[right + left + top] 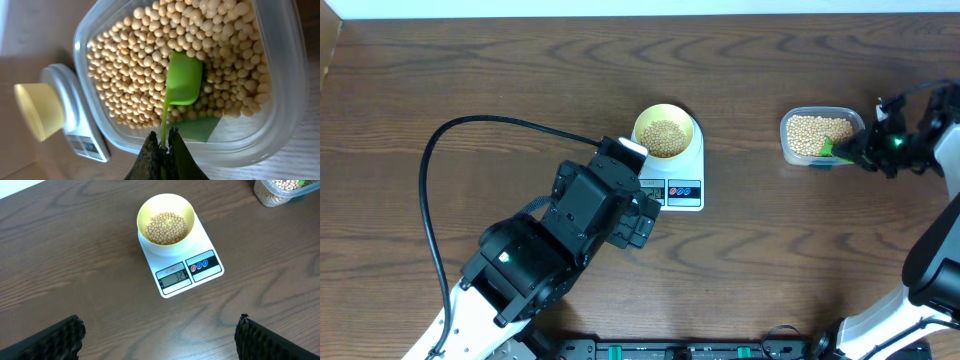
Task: Scoop item into bowl and weigh 50g on scale
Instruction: 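Dip the scoop into the soybeans with the right gripper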
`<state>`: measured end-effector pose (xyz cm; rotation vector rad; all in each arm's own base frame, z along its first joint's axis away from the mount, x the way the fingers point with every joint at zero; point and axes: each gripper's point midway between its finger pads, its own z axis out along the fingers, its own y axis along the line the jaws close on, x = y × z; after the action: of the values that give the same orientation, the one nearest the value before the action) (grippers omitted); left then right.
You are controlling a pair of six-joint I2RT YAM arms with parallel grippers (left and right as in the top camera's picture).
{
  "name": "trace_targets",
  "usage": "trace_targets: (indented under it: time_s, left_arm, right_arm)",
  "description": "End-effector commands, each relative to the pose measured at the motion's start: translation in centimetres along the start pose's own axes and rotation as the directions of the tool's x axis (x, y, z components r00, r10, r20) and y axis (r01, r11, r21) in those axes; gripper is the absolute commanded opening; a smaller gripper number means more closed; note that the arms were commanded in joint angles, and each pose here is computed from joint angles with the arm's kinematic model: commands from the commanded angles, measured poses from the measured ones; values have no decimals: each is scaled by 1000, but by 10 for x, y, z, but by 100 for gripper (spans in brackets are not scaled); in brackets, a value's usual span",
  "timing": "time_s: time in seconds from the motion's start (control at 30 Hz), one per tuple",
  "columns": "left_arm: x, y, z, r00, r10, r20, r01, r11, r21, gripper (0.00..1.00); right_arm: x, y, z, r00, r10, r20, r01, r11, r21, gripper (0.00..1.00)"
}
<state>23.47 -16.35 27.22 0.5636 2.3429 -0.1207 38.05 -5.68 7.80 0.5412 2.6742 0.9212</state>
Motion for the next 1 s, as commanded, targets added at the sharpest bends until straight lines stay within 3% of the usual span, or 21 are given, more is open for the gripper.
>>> trace_targets:
  time_s: [0.0,0.23,0.97]
  left_arm:
    - [-1,2,-1,1000,-5,2,5,1000,-11,98]
    - [-1,3,-1,1000,-5,2,5,1000,-12,98]
    - [-1,2,-1,1000,-4,2,4,1000,-11,98]
  right_arm:
    - [6,15,1,1000,-29,2,29,979,-204,1]
    - [8,16,-9,998,-40,46,53,946,-321,1]
    - [7,16,-29,992,-23,123,76,890,-449,1]
